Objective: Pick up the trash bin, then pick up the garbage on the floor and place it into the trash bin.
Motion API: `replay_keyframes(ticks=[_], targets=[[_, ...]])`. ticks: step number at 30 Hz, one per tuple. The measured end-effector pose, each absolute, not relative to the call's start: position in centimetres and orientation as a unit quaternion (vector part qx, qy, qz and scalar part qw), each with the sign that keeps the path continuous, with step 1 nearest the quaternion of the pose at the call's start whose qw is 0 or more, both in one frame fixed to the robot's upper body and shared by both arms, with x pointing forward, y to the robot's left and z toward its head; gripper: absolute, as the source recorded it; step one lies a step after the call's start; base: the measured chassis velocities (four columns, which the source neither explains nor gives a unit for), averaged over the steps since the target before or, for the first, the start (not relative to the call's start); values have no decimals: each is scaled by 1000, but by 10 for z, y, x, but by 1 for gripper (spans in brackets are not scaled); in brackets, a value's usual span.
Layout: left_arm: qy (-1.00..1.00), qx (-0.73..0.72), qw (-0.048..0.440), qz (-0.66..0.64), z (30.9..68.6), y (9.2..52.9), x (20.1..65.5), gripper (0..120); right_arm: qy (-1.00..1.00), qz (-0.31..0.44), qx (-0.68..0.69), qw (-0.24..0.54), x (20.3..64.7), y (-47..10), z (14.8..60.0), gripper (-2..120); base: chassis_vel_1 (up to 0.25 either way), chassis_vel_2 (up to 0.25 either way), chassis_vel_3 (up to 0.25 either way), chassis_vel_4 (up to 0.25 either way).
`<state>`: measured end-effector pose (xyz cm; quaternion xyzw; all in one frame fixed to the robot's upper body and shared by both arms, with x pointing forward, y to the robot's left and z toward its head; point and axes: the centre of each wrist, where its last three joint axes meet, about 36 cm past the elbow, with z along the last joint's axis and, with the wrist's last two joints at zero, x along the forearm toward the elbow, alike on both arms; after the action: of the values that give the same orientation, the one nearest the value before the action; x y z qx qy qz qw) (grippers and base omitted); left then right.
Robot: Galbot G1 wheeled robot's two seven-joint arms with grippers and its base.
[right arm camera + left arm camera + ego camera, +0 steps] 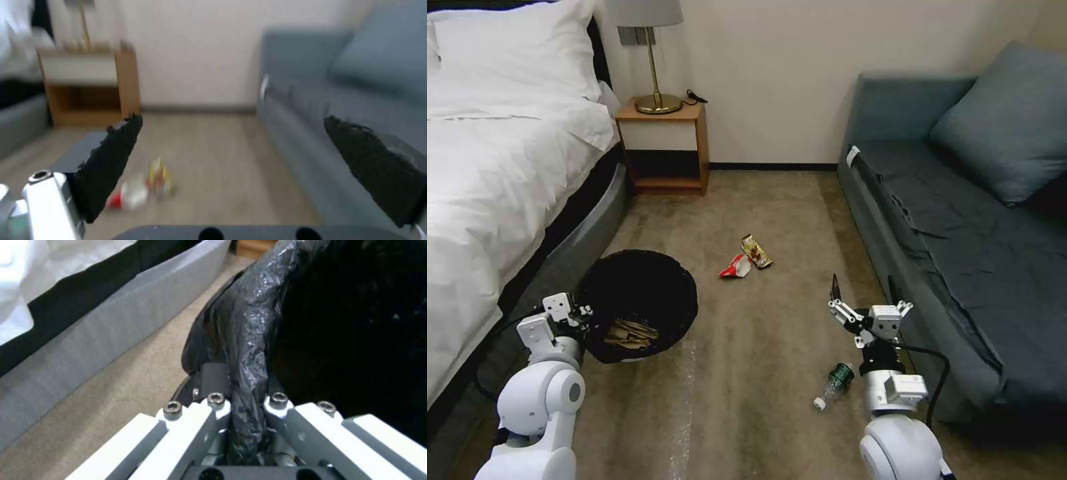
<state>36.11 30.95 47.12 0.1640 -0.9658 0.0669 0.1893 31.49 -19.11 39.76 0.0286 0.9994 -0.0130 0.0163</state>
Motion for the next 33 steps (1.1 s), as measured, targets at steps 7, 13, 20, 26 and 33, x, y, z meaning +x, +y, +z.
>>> replay_keyframes(ticks=[7, 13, 20, 26, 33], targets=[[-968, 158, 182, 75, 472, 306, 361, 3, 983, 53, 66, -160, 350, -183, 360, 100, 0, 0, 0, 0], [-968, 147, 185, 79, 460, 305, 371, 3, 936, 123, 144, -296, 394, -177, 341, 100, 0, 0, 0, 0], [-967, 147, 191, 82, 450, 306, 378, 3, 895, 147, 188, -378, 419, -177, 312, 100, 0, 0, 0, 0], [-967, 145, 192, 81, 447, 306, 384, 3, 869, 146, 221, -418, 434, -183, 267, 100, 0, 0, 0, 0], [-967, 145, 193, 80, 446, 306, 386, 3, 866, 138, 235, -419, 441, -194, 239, 100, 0, 0, 0, 0]])
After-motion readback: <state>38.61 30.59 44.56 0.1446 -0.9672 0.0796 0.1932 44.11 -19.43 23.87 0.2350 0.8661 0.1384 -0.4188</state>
